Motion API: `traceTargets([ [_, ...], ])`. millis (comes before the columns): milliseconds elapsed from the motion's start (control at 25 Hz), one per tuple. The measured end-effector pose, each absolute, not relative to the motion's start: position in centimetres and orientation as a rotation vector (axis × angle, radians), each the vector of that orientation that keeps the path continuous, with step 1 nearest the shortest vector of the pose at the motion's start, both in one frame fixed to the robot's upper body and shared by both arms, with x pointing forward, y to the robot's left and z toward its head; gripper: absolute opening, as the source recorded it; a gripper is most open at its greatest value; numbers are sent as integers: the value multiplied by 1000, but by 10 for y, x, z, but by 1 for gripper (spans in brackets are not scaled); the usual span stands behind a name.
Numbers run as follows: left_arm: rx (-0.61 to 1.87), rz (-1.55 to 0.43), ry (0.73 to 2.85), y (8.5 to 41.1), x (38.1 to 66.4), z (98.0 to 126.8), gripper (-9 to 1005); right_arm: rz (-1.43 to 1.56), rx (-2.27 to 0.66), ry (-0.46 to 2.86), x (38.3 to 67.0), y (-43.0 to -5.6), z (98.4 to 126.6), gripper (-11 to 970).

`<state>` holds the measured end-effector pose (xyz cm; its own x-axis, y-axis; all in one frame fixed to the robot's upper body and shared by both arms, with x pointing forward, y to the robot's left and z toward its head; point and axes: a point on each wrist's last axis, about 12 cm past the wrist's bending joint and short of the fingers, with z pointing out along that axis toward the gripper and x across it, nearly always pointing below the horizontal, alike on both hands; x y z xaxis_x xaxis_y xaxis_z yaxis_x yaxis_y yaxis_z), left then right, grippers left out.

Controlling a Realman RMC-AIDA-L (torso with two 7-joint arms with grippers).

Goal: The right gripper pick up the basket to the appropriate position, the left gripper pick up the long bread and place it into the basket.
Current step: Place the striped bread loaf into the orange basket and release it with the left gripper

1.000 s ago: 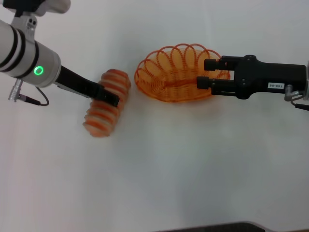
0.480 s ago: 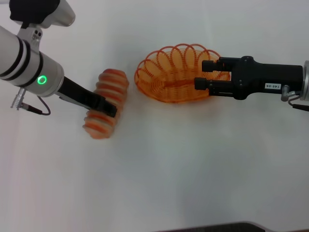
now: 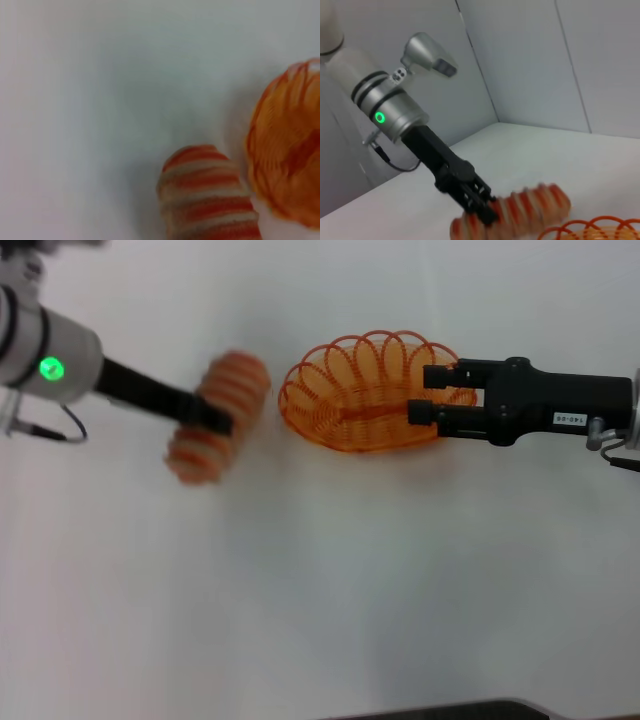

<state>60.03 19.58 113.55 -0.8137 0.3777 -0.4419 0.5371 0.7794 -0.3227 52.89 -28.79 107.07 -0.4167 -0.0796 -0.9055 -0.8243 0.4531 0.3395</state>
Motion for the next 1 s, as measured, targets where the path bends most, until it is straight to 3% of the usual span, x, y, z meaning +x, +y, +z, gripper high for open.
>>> traceTargets([
  [240,730,-618,2431,211,619,1174,528,1038,-747,1825,524,-296,1068,677],
  [440,987,-752,2233,173,626,1193,484,1048,-751,1831,521,-296,1066,677],
  [720,1349,-696,2167,106,625,1173,424,1066,-759,1822,519,-292,1066,677],
  [1000,1469,-575,2138,81,623,1160,376,1080,-775,1821,518,-288,1065,677],
])
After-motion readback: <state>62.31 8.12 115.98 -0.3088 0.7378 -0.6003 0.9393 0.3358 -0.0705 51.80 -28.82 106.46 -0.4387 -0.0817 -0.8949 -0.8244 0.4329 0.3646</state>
